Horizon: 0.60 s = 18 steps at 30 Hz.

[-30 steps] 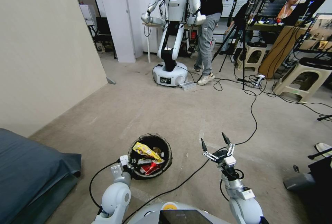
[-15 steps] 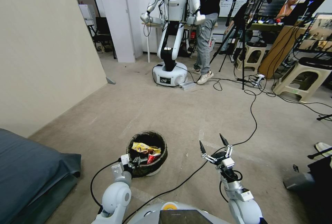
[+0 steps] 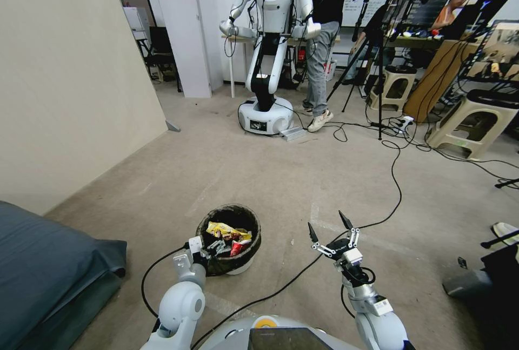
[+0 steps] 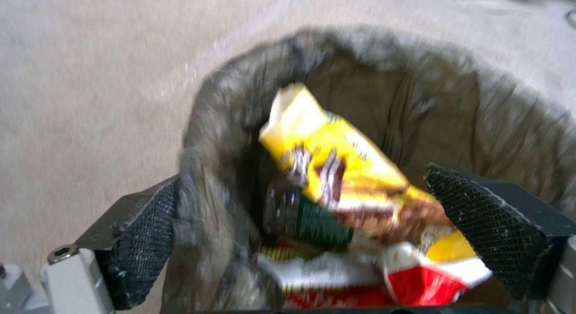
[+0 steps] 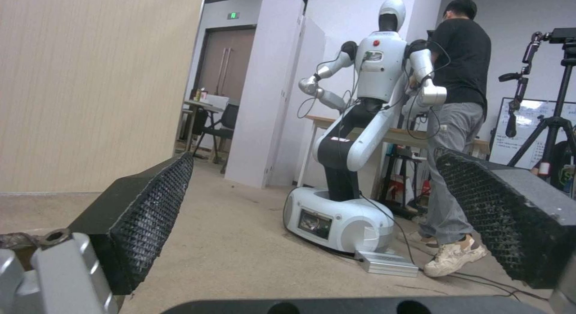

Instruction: Pick up the trash bin, then pick up the garbage from the floor and place it into the trash bin.

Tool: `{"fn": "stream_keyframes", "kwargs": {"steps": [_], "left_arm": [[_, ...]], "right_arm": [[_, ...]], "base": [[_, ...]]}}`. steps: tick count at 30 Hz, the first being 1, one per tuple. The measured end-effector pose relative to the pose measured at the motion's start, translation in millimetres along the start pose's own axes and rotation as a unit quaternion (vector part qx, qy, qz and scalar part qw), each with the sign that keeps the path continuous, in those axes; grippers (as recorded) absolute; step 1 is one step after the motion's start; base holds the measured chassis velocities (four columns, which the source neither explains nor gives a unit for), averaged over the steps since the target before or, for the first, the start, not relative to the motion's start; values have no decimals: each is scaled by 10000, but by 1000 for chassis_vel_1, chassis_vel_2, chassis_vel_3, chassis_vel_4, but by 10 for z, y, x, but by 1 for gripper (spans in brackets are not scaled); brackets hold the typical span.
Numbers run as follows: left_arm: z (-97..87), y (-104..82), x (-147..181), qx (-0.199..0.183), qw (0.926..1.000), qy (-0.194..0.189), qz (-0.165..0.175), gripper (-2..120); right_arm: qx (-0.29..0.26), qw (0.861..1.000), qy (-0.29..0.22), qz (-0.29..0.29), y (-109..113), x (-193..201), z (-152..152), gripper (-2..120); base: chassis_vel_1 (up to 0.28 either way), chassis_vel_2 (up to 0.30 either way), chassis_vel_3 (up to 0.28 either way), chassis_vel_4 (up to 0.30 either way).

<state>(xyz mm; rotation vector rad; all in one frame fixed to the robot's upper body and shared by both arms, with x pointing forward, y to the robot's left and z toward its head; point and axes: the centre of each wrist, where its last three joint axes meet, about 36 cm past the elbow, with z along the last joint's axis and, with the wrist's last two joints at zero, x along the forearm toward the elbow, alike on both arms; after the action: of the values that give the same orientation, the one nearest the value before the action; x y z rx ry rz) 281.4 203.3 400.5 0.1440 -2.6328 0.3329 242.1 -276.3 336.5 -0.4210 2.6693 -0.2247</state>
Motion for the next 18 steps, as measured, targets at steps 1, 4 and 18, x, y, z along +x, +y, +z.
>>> {"fn": "stream_keyframes", "kwargs": {"steps": [1, 4, 18], "left_arm": [[0, 0, 0, 0, 10000, 0, 0, 98], [-6, -21, 45, -206, 9991, -374, 16, 99], [3, -60, 277, -1576, 9655, -2071, -16, 100]], "right_arm": [[0, 10000, 0, 0, 0, 0, 0, 100], [-13, 9999, -9, 150, 27, -18, -2, 100], [-20, 9954, -29, 960, 98, -120, -35, 100]], "base": [[0, 0, 0, 0], [0, 0, 0, 0], [0, 0, 0, 0]]}}
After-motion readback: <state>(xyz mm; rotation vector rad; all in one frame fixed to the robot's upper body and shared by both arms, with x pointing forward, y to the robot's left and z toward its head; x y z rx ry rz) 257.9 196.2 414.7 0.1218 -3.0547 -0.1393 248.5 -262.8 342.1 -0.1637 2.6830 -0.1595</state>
